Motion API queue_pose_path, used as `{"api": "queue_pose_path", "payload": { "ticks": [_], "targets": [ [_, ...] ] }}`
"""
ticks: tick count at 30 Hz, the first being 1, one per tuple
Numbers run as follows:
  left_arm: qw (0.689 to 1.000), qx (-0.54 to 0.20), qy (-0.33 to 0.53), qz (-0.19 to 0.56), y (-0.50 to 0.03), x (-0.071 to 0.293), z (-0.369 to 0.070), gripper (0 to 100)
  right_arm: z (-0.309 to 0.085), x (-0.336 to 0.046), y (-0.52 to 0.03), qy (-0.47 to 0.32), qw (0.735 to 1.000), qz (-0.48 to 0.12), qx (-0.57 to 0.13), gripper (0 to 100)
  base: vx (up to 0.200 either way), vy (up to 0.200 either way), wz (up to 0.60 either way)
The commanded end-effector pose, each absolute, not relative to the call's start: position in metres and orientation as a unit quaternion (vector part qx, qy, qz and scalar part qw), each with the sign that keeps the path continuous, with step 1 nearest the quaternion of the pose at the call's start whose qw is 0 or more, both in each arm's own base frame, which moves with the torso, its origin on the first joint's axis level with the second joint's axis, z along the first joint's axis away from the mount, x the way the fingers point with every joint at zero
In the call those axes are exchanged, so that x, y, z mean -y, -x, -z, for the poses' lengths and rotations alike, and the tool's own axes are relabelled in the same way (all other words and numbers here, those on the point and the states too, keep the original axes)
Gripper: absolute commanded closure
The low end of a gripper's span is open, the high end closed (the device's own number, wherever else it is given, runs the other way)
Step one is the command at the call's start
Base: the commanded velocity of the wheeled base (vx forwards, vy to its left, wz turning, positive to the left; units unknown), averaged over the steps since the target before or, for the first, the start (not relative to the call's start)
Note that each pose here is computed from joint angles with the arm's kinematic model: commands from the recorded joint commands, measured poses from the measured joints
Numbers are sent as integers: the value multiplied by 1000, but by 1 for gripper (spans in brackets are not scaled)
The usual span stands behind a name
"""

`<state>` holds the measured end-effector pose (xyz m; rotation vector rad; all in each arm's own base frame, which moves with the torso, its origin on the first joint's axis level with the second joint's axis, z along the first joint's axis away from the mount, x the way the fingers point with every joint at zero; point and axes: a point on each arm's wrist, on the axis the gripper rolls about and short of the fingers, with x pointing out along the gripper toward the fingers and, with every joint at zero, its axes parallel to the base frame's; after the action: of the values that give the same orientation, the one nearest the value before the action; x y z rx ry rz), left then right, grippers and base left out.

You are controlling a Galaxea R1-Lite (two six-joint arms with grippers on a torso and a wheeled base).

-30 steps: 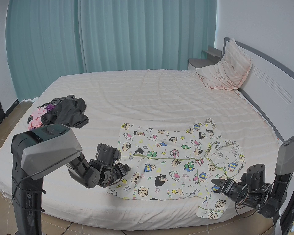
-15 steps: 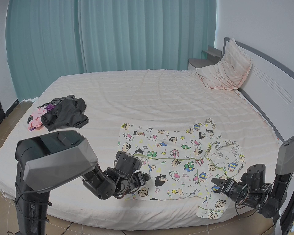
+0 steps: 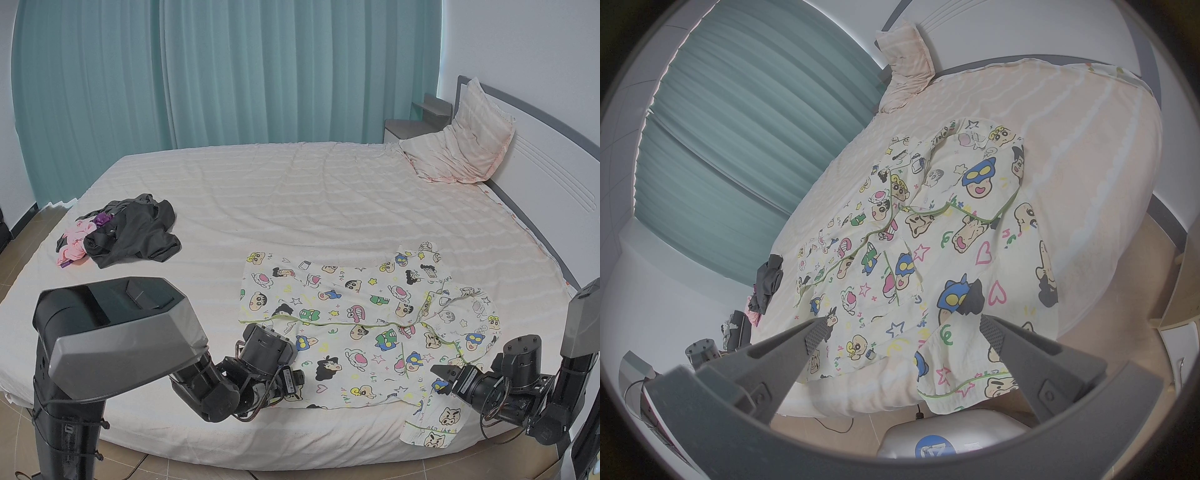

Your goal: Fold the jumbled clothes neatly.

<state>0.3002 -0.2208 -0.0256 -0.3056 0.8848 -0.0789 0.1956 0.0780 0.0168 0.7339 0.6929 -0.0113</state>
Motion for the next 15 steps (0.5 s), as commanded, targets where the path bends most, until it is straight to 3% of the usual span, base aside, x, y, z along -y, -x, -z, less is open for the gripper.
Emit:
{"api": "queue_pose_path", "payload": {
  "ticks": [1, 9, 15],
  "targets": [
    [895, -415, 156, 38, -299, 219, 20, 0, -15, -76, -191, -348, 874, 9, -339, 0, 0, 0, 0],
    [911, -348, 219, 35, -303, 192, -42, 0, -15, -76, -192, -349, 874, 10, -339, 0, 0, 0, 0],
    [914, -324, 244, 21, -311, 175, -60, 0, -15, -76, -192, -349, 874, 10, -339, 0, 0, 0, 0]
  ]
}}
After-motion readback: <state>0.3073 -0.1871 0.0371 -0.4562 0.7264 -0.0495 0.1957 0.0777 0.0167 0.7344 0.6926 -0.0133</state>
